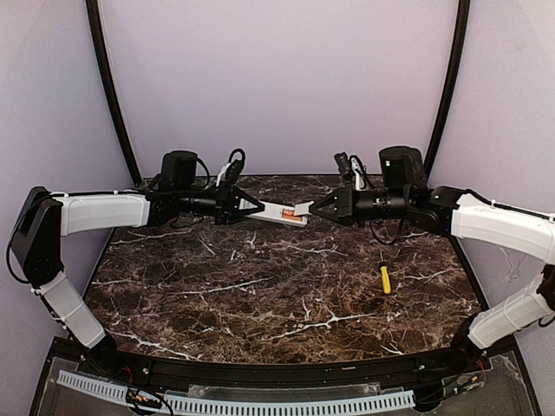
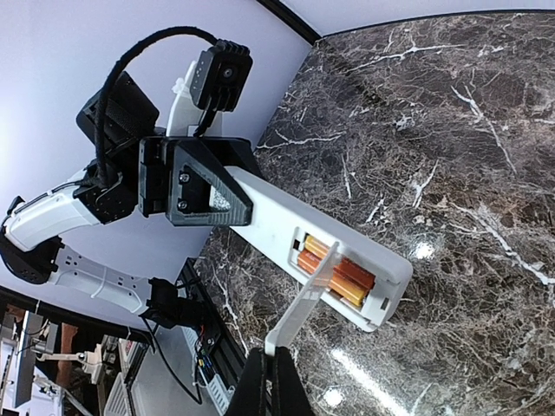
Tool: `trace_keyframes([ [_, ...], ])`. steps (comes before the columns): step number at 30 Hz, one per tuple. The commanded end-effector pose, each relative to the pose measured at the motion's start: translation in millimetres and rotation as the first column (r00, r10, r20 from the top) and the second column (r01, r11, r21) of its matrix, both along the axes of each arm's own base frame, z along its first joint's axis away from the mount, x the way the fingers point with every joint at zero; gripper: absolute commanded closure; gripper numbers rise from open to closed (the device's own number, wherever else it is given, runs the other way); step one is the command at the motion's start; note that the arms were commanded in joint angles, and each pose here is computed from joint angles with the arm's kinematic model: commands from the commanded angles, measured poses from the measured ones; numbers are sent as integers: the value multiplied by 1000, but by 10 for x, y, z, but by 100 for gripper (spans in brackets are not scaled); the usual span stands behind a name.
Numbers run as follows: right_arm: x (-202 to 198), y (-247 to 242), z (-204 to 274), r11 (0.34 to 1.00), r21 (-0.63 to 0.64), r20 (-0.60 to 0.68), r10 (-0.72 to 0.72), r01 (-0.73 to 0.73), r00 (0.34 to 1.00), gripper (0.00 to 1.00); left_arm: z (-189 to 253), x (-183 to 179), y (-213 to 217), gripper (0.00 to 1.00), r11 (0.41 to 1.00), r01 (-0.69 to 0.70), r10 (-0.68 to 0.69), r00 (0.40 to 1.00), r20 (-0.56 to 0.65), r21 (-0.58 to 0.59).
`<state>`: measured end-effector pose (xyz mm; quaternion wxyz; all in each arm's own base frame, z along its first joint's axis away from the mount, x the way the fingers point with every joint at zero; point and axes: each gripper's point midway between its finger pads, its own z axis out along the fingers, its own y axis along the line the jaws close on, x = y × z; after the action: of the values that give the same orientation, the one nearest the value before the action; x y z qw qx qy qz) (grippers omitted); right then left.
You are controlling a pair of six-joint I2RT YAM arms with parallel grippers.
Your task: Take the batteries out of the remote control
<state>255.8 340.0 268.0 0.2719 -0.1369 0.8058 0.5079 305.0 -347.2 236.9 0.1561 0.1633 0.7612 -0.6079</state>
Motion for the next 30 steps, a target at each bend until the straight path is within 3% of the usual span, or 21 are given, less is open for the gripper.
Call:
trace_keyframes([
  [1, -30, -43, 202, 1000, 8, 72, 4, -5, 997, 100, -14, -17, 26, 100, 999, 3, -4, 999, 39, 35],
  [10, 95, -258, 251, 996, -74, 142, -47, 58, 989, 100, -131, 39, 134, 100, 995, -37, 31, 998, 60, 96],
  [17, 302, -519, 75, 948, -260, 191, -136, 183, 972, 100, -240, 45, 207, 100, 989, -59, 50, 997, 66, 138],
  [23, 462, -735, -119, 864, -433, 216, -175, 255, 961, 100, -293, 1, 281, 100, 982, -68, 53, 994, 90, 175],
  [30, 683, -961, -419, 701, -648, 233, -189, 297, 954, 100, -393, -125, 415, 100, 966, -82, 59, 993, 100, 243],
])
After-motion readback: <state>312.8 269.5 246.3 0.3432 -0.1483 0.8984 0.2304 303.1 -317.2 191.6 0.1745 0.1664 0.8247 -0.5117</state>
